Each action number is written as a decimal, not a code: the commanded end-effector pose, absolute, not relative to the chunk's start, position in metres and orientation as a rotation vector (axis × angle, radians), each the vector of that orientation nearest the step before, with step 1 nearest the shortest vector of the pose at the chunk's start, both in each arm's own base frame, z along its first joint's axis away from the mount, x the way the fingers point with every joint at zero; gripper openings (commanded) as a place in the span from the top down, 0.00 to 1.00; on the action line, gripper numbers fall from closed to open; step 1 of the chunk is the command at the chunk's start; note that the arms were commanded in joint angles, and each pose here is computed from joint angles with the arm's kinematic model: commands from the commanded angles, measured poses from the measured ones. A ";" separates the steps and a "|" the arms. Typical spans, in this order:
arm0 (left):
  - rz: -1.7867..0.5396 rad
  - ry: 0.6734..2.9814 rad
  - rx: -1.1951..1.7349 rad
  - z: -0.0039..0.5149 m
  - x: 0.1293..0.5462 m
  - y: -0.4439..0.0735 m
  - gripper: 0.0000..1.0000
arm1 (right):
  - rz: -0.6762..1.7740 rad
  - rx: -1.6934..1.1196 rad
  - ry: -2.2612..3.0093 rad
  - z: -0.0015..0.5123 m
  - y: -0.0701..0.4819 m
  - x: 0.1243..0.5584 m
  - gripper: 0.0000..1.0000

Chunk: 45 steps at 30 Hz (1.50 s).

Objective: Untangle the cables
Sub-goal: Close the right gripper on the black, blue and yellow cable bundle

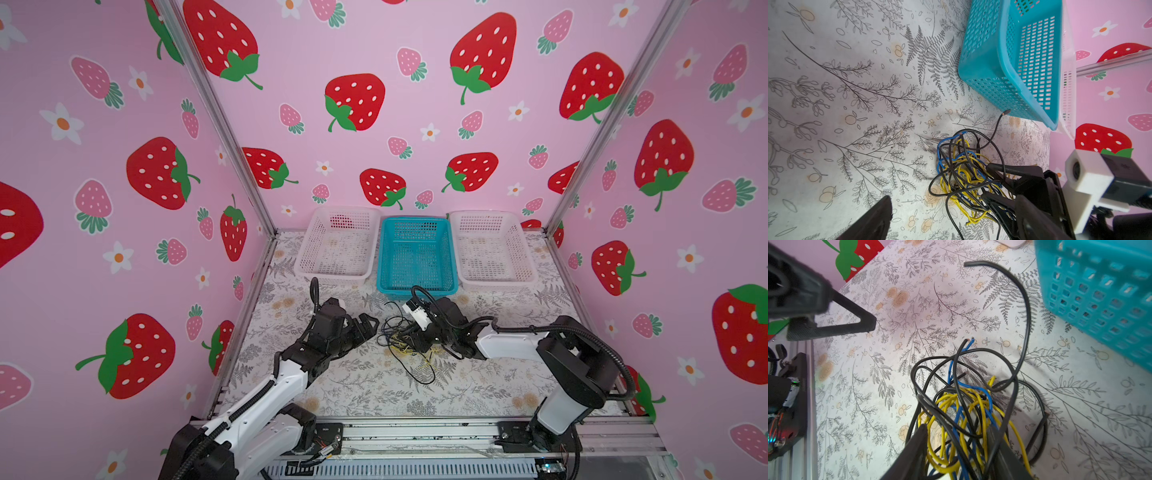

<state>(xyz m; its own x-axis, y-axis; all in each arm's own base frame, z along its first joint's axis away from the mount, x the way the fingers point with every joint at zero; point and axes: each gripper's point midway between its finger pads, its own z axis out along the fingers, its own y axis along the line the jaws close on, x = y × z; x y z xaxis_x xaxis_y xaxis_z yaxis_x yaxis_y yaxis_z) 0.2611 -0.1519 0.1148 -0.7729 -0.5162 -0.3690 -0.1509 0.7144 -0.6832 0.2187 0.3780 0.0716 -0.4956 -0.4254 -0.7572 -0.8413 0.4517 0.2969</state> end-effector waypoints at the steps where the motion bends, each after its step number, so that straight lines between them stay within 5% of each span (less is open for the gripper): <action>1: -0.849 2.365 -0.508 0.116 0.259 -0.148 0.06 | 0.817 -1.136 2.144 0.059 0.374 0.207 0.84; 8: -0.829 2.382 -0.509 0.110 0.255 -0.145 0.07 | 0.844 -1.163 2.106 0.069 0.378 0.203 1.00; 17: -0.850 2.369 -0.524 0.100 0.251 -0.144 0.07 | 1.001 -1.184 1.952 0.108 0.384 0.186 1.00; 22: -0.858 2.353 -0.528 0.102 0.249 -0.143 0.07 | 0.875 -1.096 2.005 0.119 0.372 0.202 0.57; 28: -0.813 2.340 -0.551 0.105 0.248 -0.135 0.07 | 0.898 -1.100 2.043 0.124 0.368 0.193 0.35; 34: -0.815 2.353 -0.552 0.101 0.247 -0.136 0.07 | 1.080 -1.091 1.989 0.154 0.379 0.176 0.32; 40: -0.818 2.339 -0.546 0.103 0.244 -0.134 0.07 | 0.788 -1.021 2.058 0.163 0.348 0.200 0.30; 45: -0.811 2.327 -0.544 0.105 0.243 -0.132 0.07 | 0.707 -1.129 2.175 0.124 0.337 0.178 0.31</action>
